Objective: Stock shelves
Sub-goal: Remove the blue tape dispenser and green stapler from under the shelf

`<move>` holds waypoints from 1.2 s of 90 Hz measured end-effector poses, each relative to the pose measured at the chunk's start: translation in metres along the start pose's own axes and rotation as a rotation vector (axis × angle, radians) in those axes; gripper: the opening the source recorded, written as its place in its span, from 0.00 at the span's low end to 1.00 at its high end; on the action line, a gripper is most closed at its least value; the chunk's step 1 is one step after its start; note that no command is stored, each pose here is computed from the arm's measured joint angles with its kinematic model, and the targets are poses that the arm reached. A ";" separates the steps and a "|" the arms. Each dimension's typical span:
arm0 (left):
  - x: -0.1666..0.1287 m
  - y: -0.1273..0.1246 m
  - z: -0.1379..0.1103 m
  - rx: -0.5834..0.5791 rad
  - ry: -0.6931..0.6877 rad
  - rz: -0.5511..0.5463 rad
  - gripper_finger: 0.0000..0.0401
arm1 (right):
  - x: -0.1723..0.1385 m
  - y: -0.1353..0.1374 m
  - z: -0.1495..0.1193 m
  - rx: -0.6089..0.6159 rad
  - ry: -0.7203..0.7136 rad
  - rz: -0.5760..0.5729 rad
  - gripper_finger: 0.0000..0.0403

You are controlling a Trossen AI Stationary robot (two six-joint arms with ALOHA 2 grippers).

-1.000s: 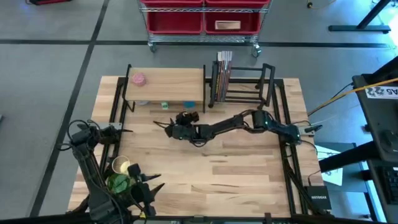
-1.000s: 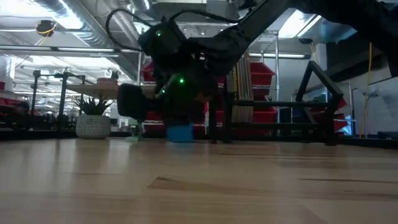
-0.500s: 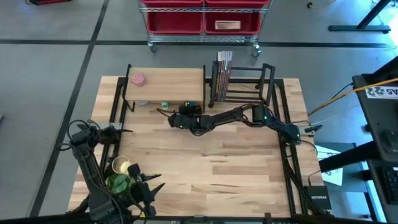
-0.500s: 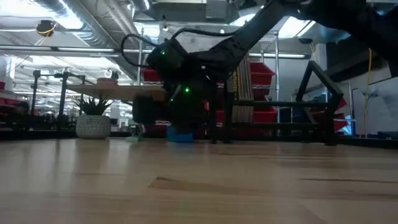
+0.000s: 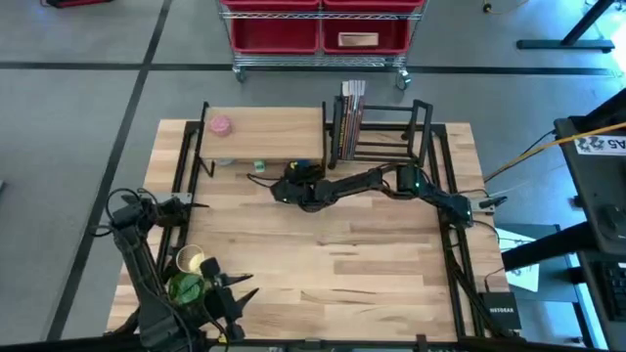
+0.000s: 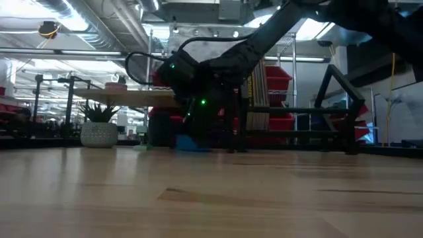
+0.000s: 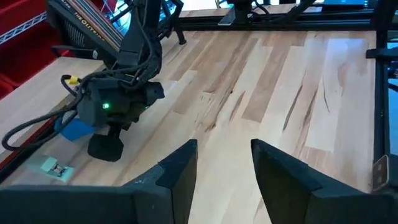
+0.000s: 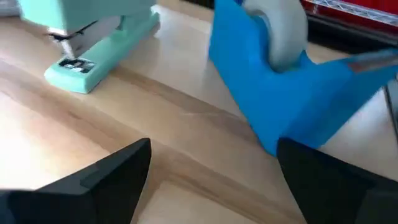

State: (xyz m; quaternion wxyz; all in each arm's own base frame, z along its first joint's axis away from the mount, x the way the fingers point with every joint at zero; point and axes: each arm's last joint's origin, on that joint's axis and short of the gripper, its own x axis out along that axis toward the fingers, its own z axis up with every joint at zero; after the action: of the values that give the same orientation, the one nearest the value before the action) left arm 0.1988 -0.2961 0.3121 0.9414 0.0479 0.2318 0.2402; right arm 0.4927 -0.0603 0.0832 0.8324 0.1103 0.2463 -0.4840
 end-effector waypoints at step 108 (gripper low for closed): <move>0.000 0.003 0.003 -0.028 -0.033 0.007 0.35 | -0.188 0.038 -0.014 -0.856 0.027 0.197 0.76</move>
State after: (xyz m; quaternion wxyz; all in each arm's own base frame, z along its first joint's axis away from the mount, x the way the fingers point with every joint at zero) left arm 0.1986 -0.2938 0.3152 0.9448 0.0397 0.2129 0.2459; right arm 0.4441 0.1062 0.1666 0.8420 -0.2153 0.4237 -0.2553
